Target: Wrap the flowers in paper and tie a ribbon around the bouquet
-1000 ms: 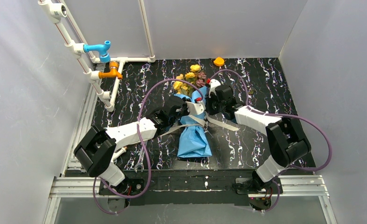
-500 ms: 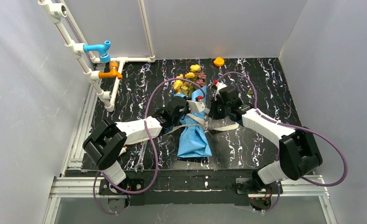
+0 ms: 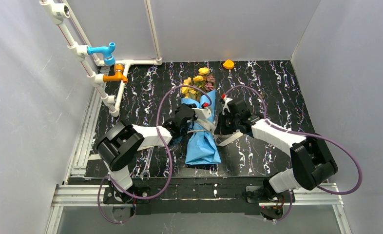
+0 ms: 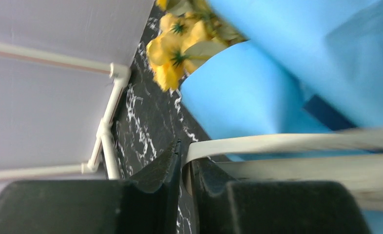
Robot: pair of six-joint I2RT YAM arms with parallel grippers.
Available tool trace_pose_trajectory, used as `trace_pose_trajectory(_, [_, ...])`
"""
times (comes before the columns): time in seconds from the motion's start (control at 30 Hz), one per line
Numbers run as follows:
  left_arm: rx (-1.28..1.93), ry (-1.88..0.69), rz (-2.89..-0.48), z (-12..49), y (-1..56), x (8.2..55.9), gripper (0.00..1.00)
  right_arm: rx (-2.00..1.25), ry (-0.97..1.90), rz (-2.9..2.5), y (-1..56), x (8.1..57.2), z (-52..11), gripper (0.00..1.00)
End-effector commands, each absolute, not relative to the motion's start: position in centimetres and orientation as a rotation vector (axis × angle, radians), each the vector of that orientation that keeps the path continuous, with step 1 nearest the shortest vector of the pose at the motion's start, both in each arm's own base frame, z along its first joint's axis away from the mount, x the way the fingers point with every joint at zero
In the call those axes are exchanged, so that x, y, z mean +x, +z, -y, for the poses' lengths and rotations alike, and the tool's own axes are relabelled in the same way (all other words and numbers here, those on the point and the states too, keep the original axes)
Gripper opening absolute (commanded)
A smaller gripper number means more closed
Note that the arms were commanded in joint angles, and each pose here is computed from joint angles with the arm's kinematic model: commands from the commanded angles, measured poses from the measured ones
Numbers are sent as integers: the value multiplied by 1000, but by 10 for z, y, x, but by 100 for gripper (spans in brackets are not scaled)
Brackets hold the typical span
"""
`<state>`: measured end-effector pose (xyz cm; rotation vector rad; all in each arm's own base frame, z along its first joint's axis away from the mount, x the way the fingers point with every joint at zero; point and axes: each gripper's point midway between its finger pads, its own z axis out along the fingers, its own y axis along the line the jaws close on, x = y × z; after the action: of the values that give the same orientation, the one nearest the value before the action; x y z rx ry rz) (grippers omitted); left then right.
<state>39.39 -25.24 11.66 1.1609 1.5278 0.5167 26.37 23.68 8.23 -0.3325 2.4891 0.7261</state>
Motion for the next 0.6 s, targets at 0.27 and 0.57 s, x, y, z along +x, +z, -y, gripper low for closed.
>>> trace_pose_trajectory(0.27, [833,538,-1535,215,159,395,44,-338,643,-2645,52,236,-216,1])
trace_pose_trajectory(0.57, [819,502,-1523,205,173,373,90,-356,628,-2630,58,248,-221,1])
